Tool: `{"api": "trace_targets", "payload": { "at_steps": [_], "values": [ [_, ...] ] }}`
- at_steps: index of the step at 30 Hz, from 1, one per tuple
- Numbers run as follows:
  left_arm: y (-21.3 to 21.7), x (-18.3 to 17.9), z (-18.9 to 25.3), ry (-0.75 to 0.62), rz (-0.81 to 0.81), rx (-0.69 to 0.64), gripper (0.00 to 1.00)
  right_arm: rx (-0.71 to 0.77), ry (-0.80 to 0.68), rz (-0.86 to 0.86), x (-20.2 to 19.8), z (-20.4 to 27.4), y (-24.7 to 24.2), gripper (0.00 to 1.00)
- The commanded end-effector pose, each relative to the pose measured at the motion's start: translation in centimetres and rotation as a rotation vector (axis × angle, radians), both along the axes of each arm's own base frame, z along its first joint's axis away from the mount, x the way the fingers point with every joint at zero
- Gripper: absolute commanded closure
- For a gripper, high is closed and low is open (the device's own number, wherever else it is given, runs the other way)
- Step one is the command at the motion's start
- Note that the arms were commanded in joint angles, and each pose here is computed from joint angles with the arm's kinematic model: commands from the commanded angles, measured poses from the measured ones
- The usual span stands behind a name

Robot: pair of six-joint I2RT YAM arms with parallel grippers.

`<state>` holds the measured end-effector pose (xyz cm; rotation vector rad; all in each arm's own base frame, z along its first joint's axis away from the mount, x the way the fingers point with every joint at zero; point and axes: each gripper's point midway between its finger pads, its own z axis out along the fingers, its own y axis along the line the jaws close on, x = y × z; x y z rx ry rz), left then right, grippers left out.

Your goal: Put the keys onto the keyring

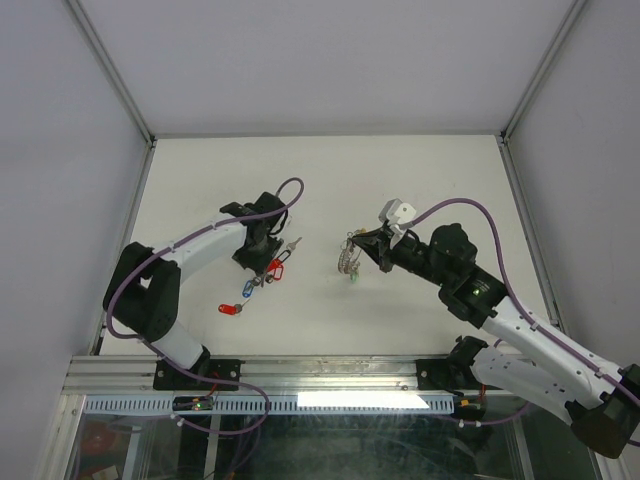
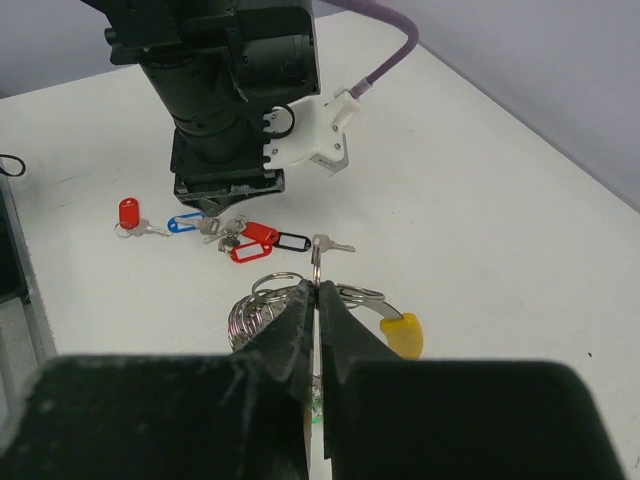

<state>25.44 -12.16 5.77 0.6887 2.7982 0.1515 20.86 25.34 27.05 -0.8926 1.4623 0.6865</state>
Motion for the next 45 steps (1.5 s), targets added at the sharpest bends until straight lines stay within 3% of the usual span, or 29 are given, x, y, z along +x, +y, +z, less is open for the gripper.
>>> {"api": "trace_targets", "payload": {
  "at_steps": [1, 26, 41, 45],
  "values": [
    [-0.8, 0.3, -0.4, 0.022, -0.080, -0.031, 0.61, 0.081, -0.070, 0.018, 0.1, 3.1, 0.5, 1.00],
    [0.1, -0.4, -2.8, 0.111, -0.118, 0.040, 0.73, 0.092, -0.065, 0.023, 0.0, 3.3, 0.4, 1.00],
    [-0.1, -0.5, -3.0, 0.125, -0.123, 0.039, 1.00, 0.099, -0.064, 0.016, 0.0, 3.3, 0.3, 1.00],
    [0.0, -0.3, -2.3, 0.109, -0.123, 0.051, 1.00, 0.096, -0.080, 0.014, -0.1, 3.5, 0.1, 1.00]
  ]
}}
